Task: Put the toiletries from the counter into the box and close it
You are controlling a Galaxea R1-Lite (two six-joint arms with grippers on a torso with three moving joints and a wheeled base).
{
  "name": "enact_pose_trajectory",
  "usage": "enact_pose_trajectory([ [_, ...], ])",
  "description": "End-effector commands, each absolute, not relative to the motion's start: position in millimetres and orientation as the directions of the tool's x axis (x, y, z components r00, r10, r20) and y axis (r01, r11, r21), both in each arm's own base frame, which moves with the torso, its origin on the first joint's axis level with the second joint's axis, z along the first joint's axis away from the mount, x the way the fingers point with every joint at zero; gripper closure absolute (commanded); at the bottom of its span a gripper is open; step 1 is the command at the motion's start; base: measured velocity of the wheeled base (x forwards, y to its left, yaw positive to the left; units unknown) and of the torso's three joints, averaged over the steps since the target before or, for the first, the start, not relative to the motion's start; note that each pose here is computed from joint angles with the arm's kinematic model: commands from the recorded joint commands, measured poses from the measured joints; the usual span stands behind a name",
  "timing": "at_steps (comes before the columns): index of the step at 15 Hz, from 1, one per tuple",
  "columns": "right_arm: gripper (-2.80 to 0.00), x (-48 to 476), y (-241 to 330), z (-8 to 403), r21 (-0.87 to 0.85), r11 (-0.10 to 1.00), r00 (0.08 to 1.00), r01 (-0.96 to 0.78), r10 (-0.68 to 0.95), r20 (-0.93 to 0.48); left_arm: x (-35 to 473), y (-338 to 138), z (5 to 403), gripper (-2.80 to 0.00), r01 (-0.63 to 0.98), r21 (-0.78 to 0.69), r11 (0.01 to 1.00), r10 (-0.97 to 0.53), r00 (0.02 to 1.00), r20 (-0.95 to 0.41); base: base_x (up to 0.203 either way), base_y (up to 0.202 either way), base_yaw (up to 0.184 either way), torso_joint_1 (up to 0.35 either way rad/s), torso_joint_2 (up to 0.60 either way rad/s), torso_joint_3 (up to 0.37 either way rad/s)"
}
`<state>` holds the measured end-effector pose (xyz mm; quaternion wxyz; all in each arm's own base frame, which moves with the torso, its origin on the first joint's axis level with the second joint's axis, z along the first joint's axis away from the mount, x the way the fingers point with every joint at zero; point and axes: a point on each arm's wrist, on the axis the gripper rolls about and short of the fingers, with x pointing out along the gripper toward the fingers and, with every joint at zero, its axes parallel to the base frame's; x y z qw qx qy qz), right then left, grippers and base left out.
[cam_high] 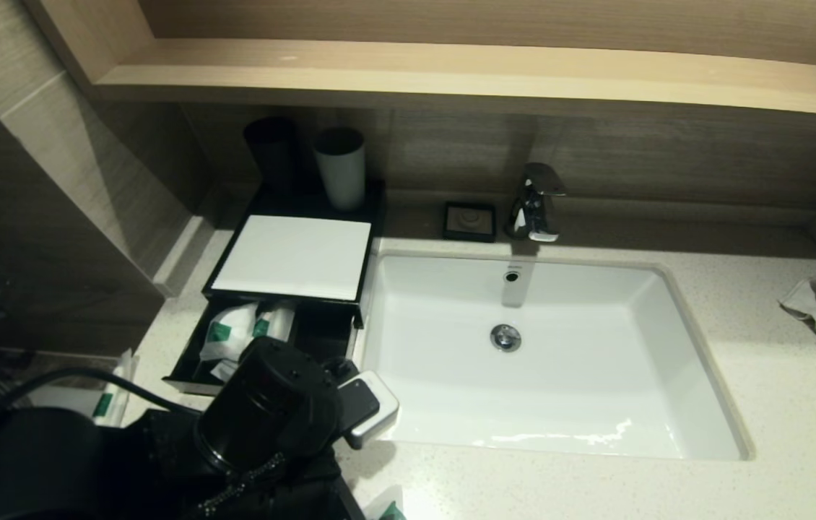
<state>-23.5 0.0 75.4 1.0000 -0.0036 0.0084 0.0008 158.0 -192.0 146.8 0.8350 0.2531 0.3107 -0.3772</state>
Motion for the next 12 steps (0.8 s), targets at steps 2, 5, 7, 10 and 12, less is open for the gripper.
enact_pose_trajectory([
  [2,0.0,-24,0,75,-0.008,1.0,1.0,-0.002,0.002,-0.017,156,-197,146,-2.8,0.806,0.217,0.551,-0.477,0.518,-0.71,0.0,0.0,0.0,0.0,0.0,0.0],
  [5,0.0,-24,0,75,-0.008,1.0,1.0,-0.002,0.002,-0.017,154,-200,145,-2.8,0.824,0.239,0.514,-0.483,0.508,-0.713,0.0,0.0,0.0,0.0,0.0,0.0],
  [7,0.0,-24,0,75,-0.008,1.0,1.0,-0.002,0.002,-0.017,151,-204,145,-2.8,0.834,0.245,0.494,-0.492,0.5,-0.712,0.0,0.0,0.0,0.0,0.0,0.0],
  [10,0.0,-24,0,75,-0.008,1.0,1.0,0.0,0.0,-0.017,150,-210,144,-2.8,0.842,0.245,0.48,-0.498,0.492,-0.714,0.0,0.0,0.0,0.0,0.0,0.0],
  [12,0.0,-24,0,75,-0.008,1.0,1.0,-0.002,0.002,-0.017,150,-212,145,-2.8,0.845,0.245,0.475,-0.503,0.489,-0.713,0.0,0.0,0.0,0.0,0.0,0.0],
])
